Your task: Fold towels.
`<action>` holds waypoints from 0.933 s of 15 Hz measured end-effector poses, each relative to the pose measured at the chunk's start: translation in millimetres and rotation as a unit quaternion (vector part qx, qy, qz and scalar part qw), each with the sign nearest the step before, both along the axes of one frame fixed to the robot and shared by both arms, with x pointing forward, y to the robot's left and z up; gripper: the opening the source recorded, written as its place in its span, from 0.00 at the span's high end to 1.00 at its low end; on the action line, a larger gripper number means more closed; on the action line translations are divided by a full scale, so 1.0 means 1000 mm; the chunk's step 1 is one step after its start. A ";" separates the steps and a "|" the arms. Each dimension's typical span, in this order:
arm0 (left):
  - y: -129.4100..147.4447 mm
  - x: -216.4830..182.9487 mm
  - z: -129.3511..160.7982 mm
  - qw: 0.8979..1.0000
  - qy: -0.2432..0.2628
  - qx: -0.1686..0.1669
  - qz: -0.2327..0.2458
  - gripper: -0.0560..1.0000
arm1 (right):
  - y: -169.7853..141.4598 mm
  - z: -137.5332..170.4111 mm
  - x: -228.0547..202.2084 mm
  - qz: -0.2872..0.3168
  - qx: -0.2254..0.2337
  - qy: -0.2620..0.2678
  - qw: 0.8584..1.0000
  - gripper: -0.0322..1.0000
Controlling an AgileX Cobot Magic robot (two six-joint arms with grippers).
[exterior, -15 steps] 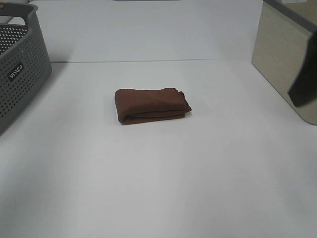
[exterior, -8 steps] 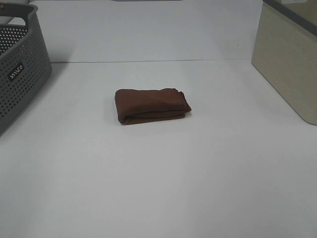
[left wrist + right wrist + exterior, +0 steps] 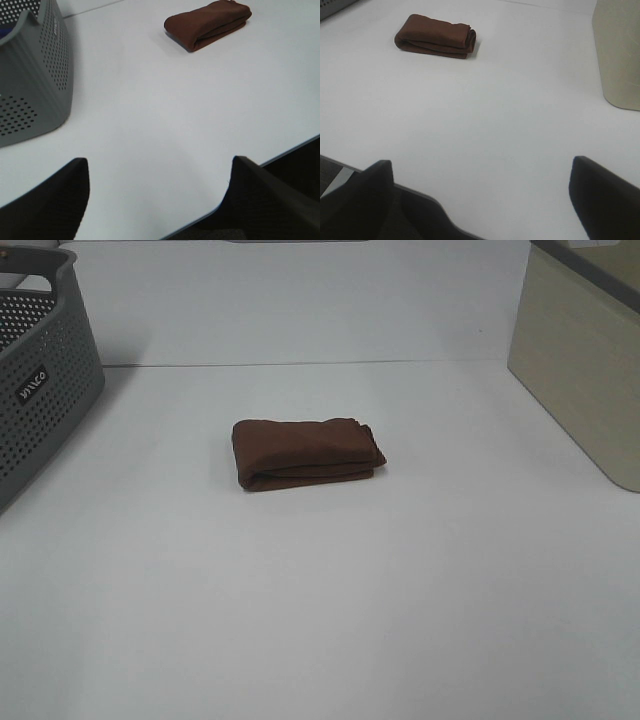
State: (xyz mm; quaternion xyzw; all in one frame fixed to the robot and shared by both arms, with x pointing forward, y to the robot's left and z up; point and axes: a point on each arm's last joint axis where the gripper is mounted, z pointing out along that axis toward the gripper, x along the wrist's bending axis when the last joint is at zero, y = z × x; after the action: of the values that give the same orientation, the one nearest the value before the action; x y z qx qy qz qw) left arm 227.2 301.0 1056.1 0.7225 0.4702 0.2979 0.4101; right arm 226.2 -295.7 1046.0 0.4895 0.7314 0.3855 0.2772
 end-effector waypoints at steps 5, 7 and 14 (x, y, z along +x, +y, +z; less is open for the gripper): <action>-0.005 0.005 -0.003 0.999 -0.024 0.010 -0.031 0.25 | 0.000 0.000 0.001 0.000 0.001 -0.002 1.000 0.11; -0.006 0.005 -0.003 0.999 -0.026 0.013 -0.034 0.25 | 0.001 0.000 0.001 0.001 0.003 -0.001 1.000 0.11; -0.008 0.004 -0.003 0.999 -0.025 0.007 -0.044 0.25 | 0.001 0.000 0.001 0.001 0.003 -0.001 1.000 0.11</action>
State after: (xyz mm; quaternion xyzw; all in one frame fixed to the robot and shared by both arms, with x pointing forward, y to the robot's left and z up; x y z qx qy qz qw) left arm 231.7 293.5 1052.9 0.7373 0.4258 0.3009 0.4296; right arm 226.7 -295.2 1046.0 0.4889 0.7306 0.3884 0.2764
